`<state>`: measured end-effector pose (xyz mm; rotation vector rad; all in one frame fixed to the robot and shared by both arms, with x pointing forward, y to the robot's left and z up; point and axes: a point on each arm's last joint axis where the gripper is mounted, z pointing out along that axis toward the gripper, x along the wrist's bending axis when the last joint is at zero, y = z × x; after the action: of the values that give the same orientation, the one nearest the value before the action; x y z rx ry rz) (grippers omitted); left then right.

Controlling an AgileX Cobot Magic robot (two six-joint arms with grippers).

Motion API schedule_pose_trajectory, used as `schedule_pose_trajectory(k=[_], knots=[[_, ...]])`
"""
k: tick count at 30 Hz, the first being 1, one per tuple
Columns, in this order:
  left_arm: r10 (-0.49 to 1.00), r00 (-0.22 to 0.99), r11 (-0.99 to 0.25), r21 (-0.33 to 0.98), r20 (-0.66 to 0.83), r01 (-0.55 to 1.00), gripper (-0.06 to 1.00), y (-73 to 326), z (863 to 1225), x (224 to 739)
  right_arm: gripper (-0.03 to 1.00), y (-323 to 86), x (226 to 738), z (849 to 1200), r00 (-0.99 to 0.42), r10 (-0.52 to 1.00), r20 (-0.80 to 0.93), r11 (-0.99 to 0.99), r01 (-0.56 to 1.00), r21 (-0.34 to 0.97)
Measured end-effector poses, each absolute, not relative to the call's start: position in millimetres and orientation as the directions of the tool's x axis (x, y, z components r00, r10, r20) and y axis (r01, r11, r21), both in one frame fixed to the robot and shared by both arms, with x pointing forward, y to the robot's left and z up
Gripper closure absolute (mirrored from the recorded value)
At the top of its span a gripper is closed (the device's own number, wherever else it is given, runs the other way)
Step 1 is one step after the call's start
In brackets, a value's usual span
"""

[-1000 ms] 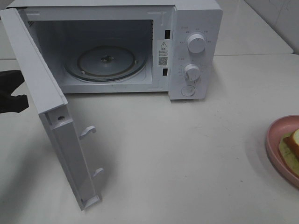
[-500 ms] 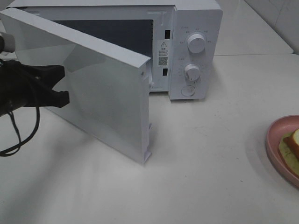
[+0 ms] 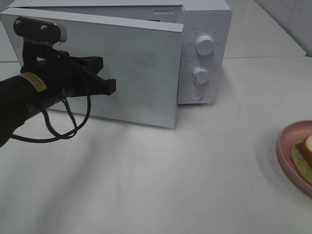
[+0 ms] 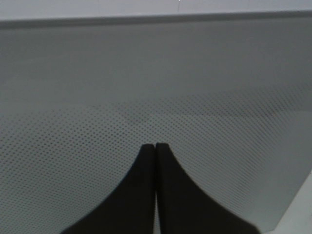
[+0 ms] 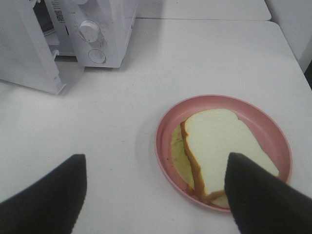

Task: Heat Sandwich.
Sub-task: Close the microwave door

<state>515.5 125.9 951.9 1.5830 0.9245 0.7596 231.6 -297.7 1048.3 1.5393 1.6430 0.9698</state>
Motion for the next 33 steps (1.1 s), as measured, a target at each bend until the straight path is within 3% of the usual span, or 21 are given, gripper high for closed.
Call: schedule_pose_trajectory(k=[15, 33], knots=[[0.887, 0.462, -0.057, 0.988, -0.016, 0.144, 0.94, 80, 951, 555, 0.2, -298, 232, 1048, -0.073, 0.997, 0.013, 0.024, 0.494, 0.869], [0.878, 0.48, -0.105, 0.977, 0.003, 0.185, 0.94, 51, 944, 581, 0.2, -298, 232, 1048, -0.073, 0.997, 0.013, 0.024, 0.494, 0.869]])
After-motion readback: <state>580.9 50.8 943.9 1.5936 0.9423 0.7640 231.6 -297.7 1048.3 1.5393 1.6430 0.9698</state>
